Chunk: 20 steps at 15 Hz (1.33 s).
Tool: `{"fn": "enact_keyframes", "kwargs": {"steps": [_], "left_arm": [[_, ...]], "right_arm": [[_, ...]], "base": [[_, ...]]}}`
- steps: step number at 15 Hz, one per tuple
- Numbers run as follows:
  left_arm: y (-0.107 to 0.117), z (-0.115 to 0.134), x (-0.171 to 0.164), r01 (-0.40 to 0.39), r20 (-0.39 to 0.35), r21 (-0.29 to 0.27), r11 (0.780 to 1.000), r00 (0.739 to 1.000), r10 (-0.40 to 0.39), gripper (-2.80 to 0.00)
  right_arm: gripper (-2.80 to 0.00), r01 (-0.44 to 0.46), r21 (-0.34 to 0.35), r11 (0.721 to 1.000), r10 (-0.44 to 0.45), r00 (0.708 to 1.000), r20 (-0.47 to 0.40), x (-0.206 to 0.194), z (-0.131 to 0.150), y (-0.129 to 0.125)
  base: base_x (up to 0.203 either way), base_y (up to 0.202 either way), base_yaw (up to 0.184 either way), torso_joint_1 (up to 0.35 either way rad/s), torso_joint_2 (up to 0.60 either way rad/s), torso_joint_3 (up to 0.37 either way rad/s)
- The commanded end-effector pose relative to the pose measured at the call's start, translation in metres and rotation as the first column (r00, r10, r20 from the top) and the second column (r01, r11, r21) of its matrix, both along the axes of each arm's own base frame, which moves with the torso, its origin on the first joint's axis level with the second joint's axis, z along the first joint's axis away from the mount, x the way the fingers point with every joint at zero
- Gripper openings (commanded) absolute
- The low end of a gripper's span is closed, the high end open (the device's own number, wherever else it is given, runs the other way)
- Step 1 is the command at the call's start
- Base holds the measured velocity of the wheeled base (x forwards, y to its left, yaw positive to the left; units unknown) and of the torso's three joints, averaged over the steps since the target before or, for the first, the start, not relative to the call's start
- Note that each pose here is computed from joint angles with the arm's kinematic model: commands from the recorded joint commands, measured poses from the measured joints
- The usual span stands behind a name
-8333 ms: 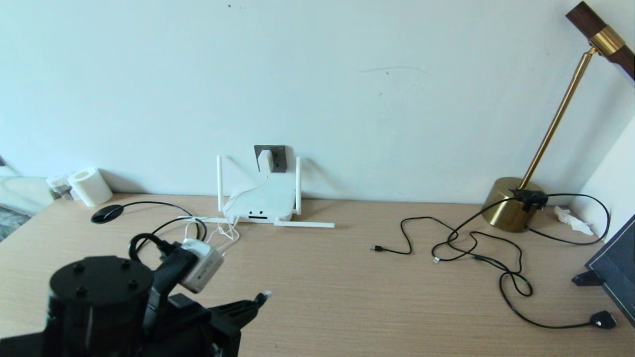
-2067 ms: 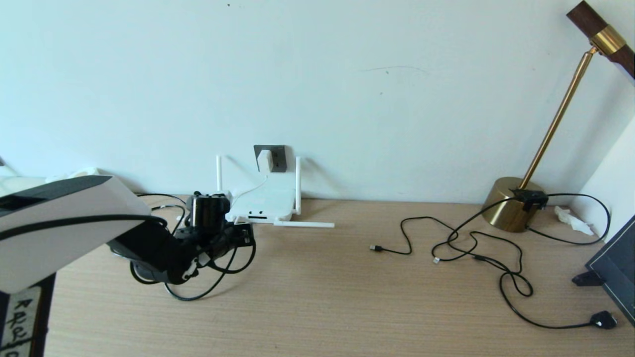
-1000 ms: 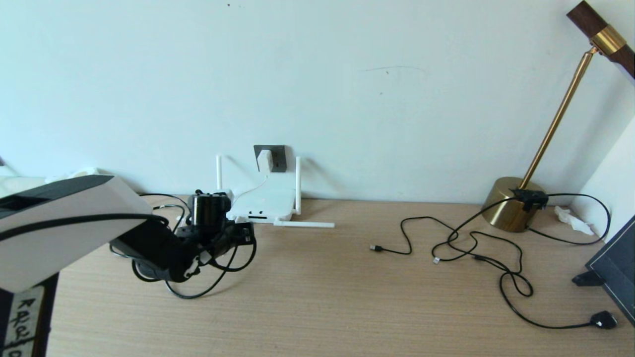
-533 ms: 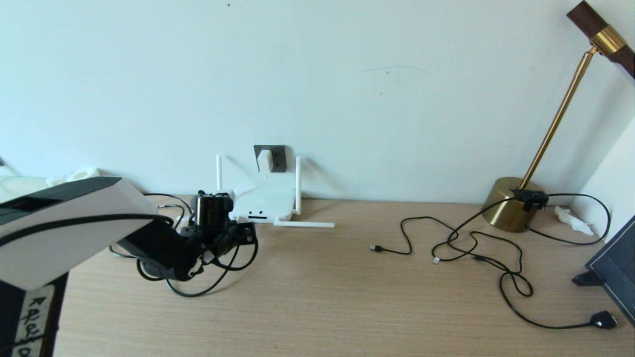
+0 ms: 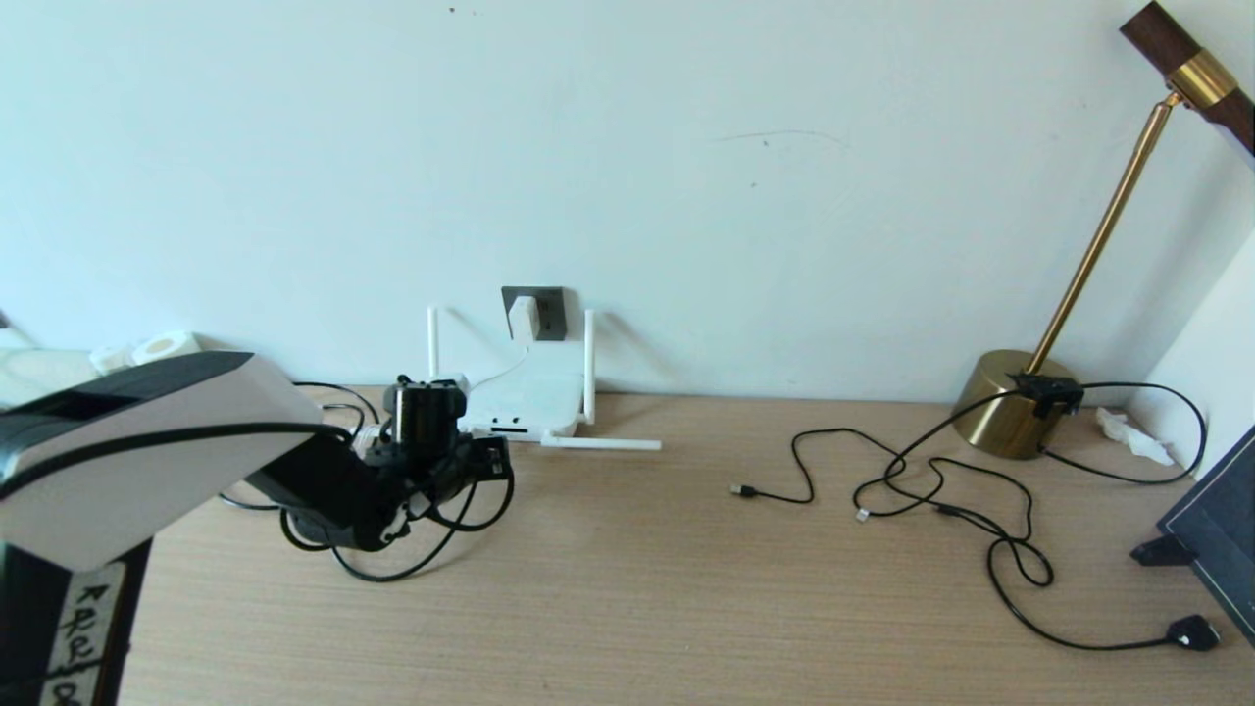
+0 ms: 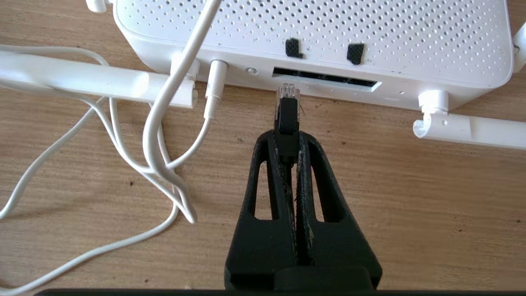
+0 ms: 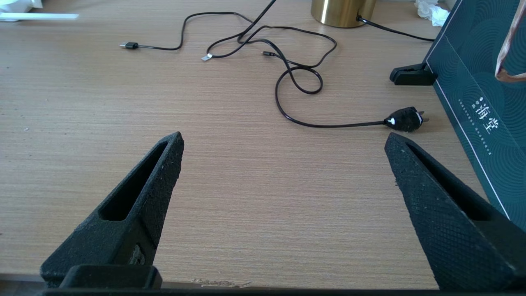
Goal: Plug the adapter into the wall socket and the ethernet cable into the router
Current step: Align cable and router interface
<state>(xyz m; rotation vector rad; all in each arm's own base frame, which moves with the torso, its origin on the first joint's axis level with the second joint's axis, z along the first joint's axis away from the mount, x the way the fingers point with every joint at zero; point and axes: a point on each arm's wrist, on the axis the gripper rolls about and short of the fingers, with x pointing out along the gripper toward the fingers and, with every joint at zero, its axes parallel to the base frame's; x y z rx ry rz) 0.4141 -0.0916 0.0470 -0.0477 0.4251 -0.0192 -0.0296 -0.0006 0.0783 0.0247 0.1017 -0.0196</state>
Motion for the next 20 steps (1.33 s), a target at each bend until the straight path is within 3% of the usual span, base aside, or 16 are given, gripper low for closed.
{"fn": "enact_keyframes", "kwargs": {"steps": [1, 20], "left_arm": [[-0.0004, -0.0014, 0.0018, -0.002, 0.004, -0.002, 1.000, 1.000, 0.002, -2.80], [-0.0007, -0.0006, 0.0030, -0.002, 0.008, -0.003, 1.000, 1.000, 0.002, -2.80]], "right_arm": [[0.00, 0.000, 0.000, 1.000, 0.000, 1.000, -0.001, 0.0000, -0.0002, 0.0000], [0.00, 0.000, 0.000, 1.000, 0.000, 1.000, -0.001, 0.0000, -0.0002, 0.0000]], "base": [[0.000, 0.000, 0.000, 0.000, 0.00, 0.000], [0.000, 0.000, 0.000, 0.000, 0.00, 0.000]]}}
